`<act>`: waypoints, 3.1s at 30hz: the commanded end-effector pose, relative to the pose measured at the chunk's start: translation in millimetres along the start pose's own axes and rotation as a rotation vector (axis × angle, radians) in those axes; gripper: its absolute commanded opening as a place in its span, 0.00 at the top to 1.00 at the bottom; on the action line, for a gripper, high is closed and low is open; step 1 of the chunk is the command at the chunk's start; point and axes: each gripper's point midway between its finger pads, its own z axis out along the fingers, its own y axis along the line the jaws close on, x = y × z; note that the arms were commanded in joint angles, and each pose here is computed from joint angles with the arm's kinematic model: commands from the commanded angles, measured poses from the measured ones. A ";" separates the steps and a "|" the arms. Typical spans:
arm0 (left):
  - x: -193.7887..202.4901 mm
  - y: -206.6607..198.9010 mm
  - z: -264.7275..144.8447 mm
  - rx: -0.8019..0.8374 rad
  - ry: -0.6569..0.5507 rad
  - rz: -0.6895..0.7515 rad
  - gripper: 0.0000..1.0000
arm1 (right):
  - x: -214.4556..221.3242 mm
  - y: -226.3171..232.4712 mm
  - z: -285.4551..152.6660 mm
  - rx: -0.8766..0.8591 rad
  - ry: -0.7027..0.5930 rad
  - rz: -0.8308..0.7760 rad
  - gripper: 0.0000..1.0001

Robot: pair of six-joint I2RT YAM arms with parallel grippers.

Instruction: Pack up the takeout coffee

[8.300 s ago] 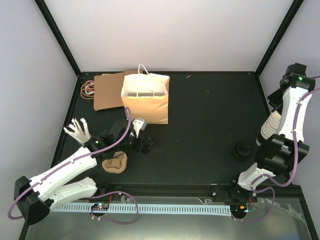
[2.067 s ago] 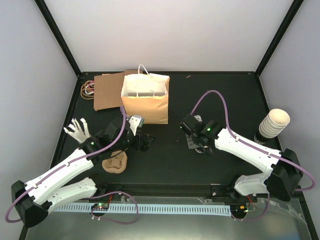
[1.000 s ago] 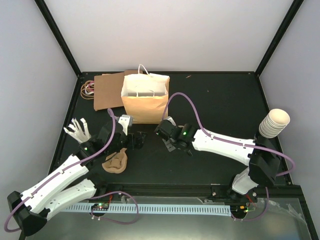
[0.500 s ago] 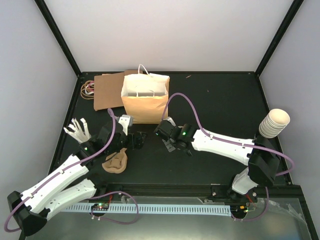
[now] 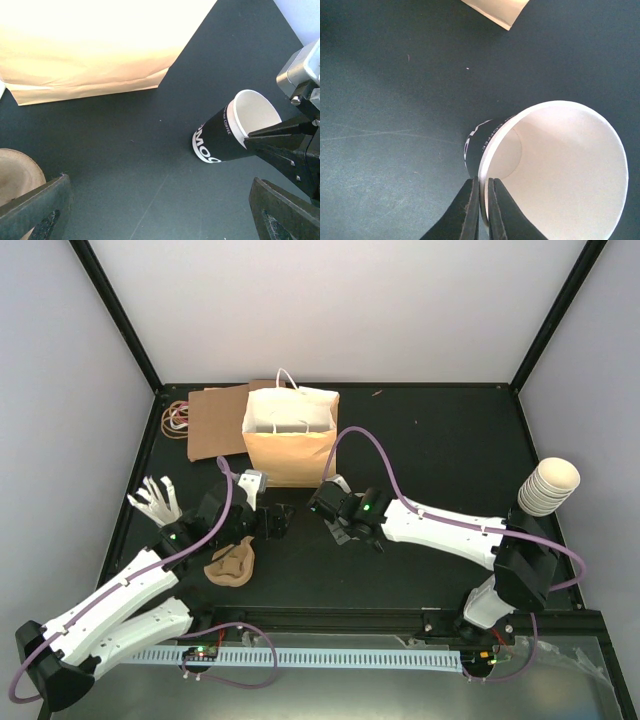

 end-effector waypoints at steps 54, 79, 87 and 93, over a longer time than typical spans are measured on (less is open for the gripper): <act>-4.9 -4.5 -12.9 0.040 -0.038 0.025 0.01 | -21.6 -153.4 -120.0 0.745 -0.381 0.459 0.00; -11.5 -12.1 -12.4 0.063 -0.040 0.034 0.01 | -20.8 -182.9 -100.5 0.188 -0.524 0.689 0.00; -12.4 -13.5 -10.5 0.065 -0.037 0.038 0.01 | 15.0 -206.8 -100.2 0.302 -0.456 0.793 0.00; -10.4 -13.1 -10.1 0.066 -0.030 0.039 0.01 | 65.9 -230.7 -62.2 0.492 -0.219 0.925 0.00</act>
